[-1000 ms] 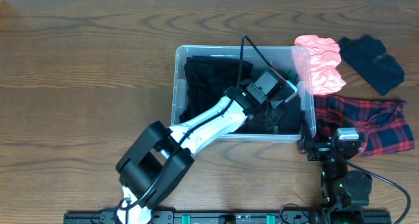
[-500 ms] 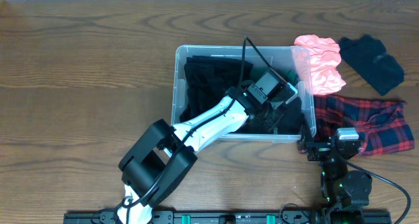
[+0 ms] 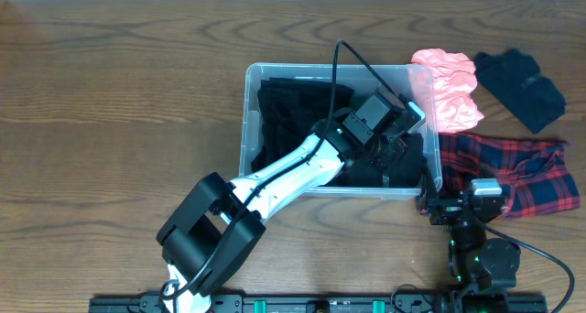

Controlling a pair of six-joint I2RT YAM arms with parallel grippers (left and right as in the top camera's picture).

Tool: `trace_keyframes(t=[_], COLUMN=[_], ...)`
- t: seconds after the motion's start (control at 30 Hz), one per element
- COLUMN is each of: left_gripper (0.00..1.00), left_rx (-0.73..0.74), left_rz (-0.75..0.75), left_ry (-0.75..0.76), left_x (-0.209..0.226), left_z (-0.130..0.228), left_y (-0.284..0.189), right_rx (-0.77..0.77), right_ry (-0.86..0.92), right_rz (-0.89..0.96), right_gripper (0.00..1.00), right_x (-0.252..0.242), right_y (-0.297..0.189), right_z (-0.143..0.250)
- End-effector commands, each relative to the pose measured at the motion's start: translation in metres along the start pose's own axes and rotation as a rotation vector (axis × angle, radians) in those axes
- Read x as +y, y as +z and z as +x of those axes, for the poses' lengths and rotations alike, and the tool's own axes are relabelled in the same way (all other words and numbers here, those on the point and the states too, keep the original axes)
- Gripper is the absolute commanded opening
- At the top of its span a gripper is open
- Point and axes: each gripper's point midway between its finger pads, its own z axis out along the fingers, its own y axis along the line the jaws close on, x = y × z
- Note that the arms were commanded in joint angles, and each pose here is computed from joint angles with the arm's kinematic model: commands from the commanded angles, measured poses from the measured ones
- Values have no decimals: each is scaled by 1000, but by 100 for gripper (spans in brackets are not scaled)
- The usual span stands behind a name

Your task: Pack container

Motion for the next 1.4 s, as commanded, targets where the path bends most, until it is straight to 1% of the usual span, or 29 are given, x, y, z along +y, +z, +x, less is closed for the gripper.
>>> trace_keyframes(t=[0.0, 0.1, 0.2, 0.37, 0.43, 0.57, 0.63, 0.7, 0.97, 1.03, 1.13, 1.23, 1.37], left_gripper=[6, 6, 6, 6, 6, 6, 6, 6, 6, 6, 6, 6, 6], left_rx=[16, 33, 20, -74, -120, -162, -144, -104, 137, 186, 238, 231, 121], left_rz=[-11, -13, -14, -19, -62, -234, -296, -313, -334, -334, -334, -334, -350], left_ry=[0, -6, -5, 18, 25, 11, -1, -15, -74, -81, -87, -86, -92], left_x=[6, 11, 12, 5, 9, 35, 47, 55, 74, 77, 80, 81, 86], left_z=[5, 13, 10, -25, -40, -53, -49, -38, 34, 52, 71, 68, 29], left_y=[13, 25, 24, -5, -23, -56, -65, -66, -47, -38, -26, -27, -55], right_rx=[0, 0, 0, 0, 0, 0, 0, 0, 0, 0, 0, 0, 0], right_ry=[10, 10, 10, 10, 10, 10, 10, 10, 10, 10, 10, 10, 10], right_rz=[0, 1, 1, 1, 1, 1, 0, 0, 0, 1, 1, 0, 1], right_gripper=[99, 99, 99, 99, 99, 99, 99, 99, 99, 99, 99, 99, 99], right_x=[0, 0, 0, 0, 0, 0, 0, 0, 0, 0, 0, 0, 0], right_y=[0, 0, 0, 0, 0, 0, 0, 0, 0, 0, 0, 0, 0], right_z=[0, 0, 0, 0, 0, 0, 0, 0, 0, 0, 0, 0, 0])
